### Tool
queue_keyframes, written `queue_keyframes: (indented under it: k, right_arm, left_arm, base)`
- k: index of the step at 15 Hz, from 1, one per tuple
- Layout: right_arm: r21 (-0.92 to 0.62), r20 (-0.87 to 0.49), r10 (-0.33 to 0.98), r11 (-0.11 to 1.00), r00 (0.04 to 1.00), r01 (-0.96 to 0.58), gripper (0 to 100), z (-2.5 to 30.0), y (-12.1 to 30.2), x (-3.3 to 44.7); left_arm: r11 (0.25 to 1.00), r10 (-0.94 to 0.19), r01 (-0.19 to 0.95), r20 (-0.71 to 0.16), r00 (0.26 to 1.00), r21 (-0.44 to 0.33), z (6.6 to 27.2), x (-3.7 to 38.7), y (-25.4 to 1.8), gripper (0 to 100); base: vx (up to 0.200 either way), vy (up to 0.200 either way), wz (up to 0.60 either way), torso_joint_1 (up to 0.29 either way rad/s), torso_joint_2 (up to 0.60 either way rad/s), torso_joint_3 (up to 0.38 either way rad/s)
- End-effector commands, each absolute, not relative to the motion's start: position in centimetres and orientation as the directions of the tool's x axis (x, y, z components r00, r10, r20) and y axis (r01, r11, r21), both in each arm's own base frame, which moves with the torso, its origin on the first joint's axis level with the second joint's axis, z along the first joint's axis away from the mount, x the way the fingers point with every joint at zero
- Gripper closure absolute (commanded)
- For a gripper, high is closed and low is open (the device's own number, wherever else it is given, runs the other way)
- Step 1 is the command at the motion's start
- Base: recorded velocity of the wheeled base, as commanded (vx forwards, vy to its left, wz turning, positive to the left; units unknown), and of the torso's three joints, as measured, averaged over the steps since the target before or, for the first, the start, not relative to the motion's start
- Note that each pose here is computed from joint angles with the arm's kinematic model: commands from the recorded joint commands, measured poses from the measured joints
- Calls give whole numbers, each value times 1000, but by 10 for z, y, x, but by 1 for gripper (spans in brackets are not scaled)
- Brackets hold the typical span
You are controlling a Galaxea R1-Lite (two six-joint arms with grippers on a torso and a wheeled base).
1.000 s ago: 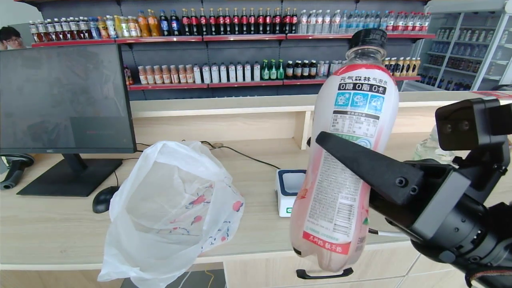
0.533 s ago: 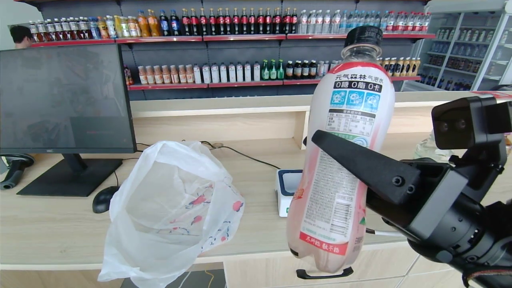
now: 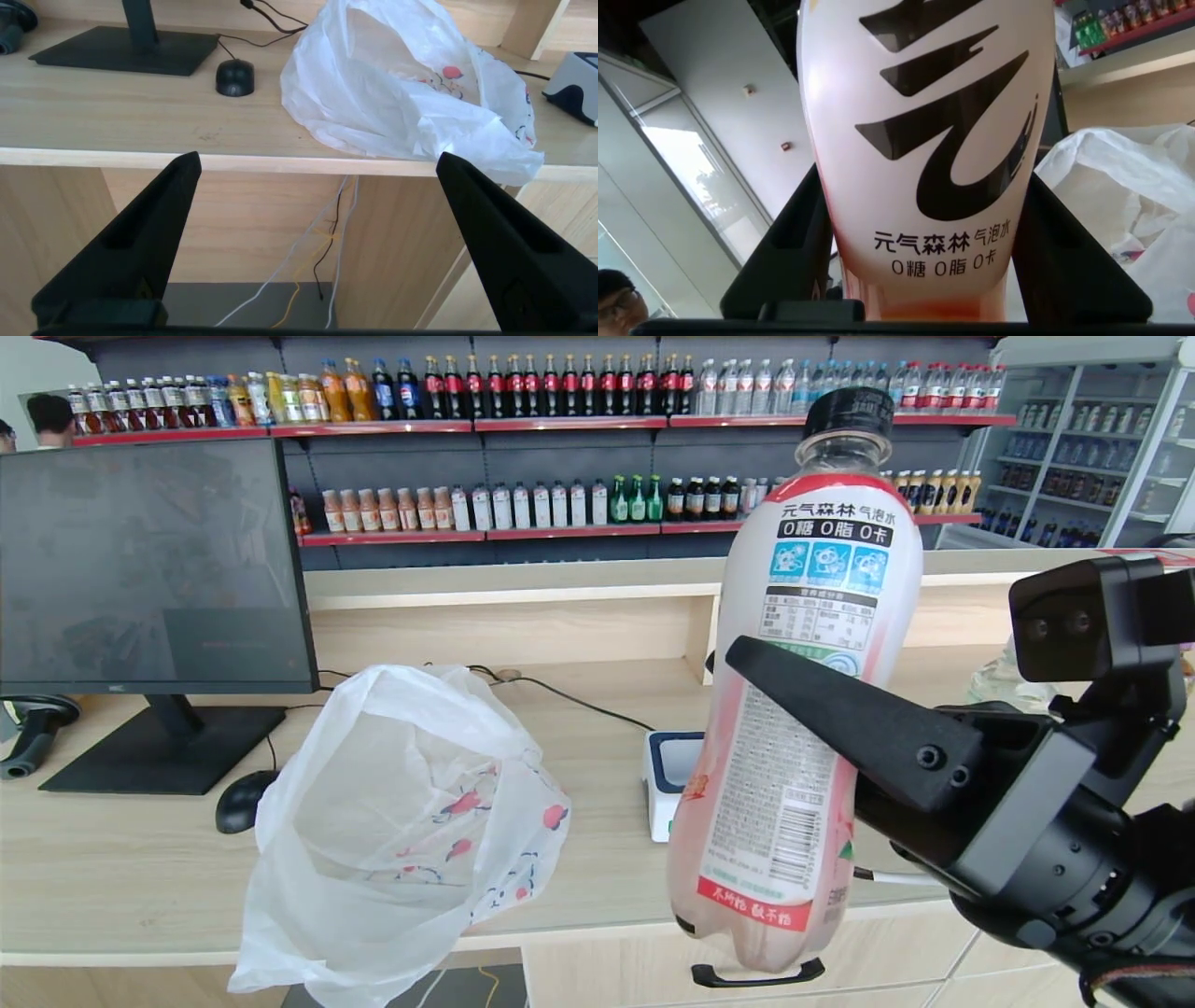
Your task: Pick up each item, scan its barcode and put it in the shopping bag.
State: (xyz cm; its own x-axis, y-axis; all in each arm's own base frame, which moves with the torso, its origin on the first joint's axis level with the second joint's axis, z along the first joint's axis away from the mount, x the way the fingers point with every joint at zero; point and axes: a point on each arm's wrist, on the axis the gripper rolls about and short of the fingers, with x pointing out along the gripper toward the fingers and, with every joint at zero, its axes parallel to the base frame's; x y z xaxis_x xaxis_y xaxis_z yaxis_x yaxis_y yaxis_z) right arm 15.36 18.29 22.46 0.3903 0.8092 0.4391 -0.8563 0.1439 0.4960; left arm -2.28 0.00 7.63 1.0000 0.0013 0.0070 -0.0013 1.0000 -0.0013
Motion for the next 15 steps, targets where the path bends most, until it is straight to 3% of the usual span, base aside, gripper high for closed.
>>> queue_keyframes:
  k: [1, 8, 15]
  right_arm:
    - [491, 440, 809, 146, 389, -859, 100, 225, 183, 153]
    - [353, 403, 823, 265, 401, -897, 100, 215, 184, 154]
    - [17, 410, 822, 427, 396, -904, 100, 216, 187, 155]
  left_arm:
    - [1000, 2, -2, 8, 1000, -2, 76, -23, 0, 0]
    - [1000, 2, -2, 8, 1000, -3, 76, -23, 0, 0]
    - [1000, 2, -2, 8, 1000, -2, 76, -23, 0, 0]
  base:
    - [0, 0, 0, 0, 0, 0]
    - [0, 0, 0, 0, 0, 0]
    - [0, 0, 0, 0, 0, 0]
